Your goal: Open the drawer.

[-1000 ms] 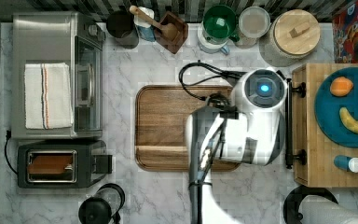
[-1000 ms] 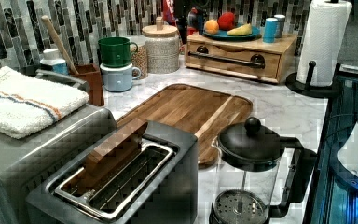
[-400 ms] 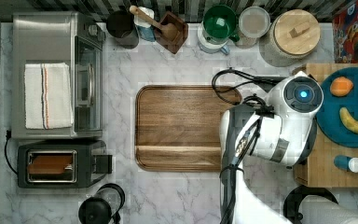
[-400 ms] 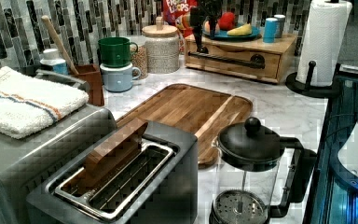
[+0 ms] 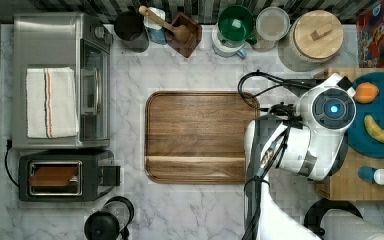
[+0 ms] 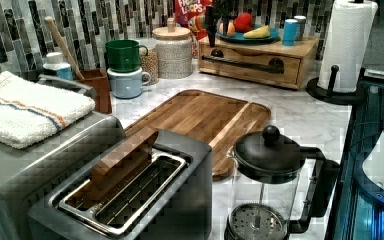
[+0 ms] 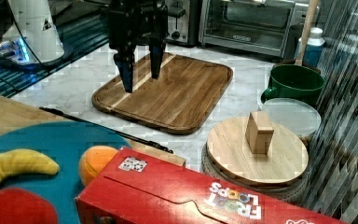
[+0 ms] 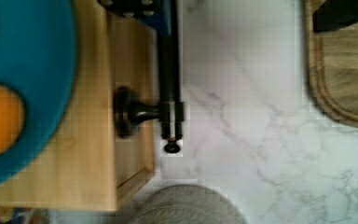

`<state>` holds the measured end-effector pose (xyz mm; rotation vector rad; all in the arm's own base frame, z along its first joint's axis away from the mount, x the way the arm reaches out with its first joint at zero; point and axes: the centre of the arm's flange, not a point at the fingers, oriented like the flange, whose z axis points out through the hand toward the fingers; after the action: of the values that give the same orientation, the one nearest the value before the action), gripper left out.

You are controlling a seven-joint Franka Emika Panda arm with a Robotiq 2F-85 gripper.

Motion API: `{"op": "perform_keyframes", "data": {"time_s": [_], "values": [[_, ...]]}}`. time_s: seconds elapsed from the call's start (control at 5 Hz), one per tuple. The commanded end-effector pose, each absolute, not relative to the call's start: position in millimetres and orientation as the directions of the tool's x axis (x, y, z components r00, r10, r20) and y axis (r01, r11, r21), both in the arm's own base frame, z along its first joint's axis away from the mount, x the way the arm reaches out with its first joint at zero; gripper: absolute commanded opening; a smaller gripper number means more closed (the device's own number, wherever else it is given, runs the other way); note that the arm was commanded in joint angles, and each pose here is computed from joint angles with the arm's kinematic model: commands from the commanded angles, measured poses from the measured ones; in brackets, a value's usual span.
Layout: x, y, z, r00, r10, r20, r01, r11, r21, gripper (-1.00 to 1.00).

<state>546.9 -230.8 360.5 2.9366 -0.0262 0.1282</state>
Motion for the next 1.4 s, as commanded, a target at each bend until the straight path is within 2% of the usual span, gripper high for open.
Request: {"op": "perform_keyframes", "data": {"time_s": [0.2, 0.6, 0.8, 1.0, 1.2, 1.4], "values": [[559, -266, 350, 0.985, 0.07, 0.16, 0.023, -0.961, 0.277, 1.0], [551, -272, 313, 0.987, -0.015, 0.16, -0.056, -0.965, 0.255, 1.0], [544, -289, 305, 0.985, -0.028, 0.172, -0.077, -0.955, 0.286, 1.0], [536, -299, 302, 0.976, -0.025, 0.218, -0.096, -0.941, 0.325, 1.0], [538, -295, 295, 0.976, -0.021, 0.215, -0.092, -0.94, 0.328, 1.0], [545, -285, 281, 0.989, -0.019, 0.149, -0.061, -0.958, 0.281, 1.0]]}}
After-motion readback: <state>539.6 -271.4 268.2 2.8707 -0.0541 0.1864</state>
